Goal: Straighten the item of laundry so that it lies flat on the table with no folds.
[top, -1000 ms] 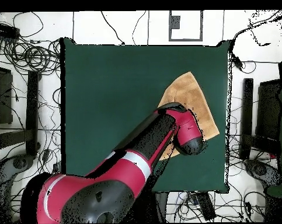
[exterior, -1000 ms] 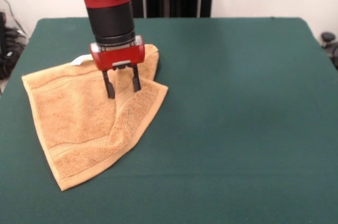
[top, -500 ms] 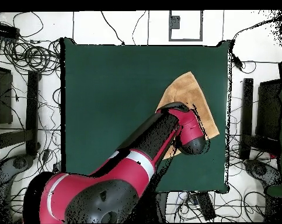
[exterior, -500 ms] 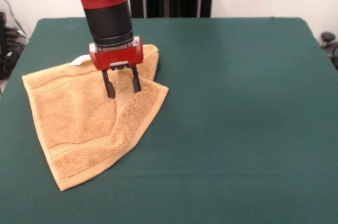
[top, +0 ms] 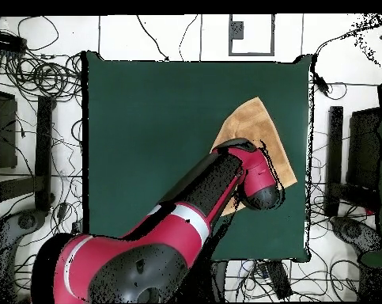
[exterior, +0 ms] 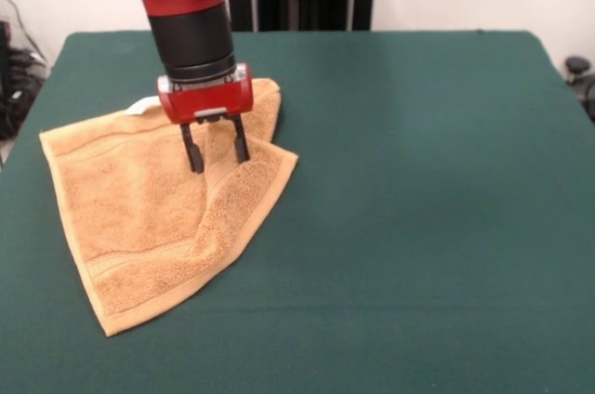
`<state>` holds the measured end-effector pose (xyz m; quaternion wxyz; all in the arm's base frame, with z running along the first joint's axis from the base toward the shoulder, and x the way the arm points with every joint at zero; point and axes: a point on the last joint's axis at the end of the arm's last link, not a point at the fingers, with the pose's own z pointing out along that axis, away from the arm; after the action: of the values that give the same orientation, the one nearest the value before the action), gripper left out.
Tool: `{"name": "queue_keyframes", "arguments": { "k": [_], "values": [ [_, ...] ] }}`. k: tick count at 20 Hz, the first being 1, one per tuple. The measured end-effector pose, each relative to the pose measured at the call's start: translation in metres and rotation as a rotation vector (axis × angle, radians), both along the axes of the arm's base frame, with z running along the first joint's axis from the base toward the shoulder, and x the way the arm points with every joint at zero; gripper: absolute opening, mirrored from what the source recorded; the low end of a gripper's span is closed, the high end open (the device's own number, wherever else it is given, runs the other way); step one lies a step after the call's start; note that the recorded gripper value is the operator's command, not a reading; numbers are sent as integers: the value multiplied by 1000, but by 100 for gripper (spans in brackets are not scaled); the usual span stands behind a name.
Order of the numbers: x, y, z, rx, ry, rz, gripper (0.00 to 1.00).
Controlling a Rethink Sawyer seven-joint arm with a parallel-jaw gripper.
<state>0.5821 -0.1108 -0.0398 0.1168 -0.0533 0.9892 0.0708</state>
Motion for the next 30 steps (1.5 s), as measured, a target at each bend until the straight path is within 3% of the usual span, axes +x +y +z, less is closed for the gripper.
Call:
{"name": "queue_keyframes", "arguments": {
  "k": [14,25,30],
  "values": [
    [3,8,0,44,5,-51,100],
    [13,45,0,218,37,-171,100],
    [15,59,-1,279,54,-195,100]
  ]
}}
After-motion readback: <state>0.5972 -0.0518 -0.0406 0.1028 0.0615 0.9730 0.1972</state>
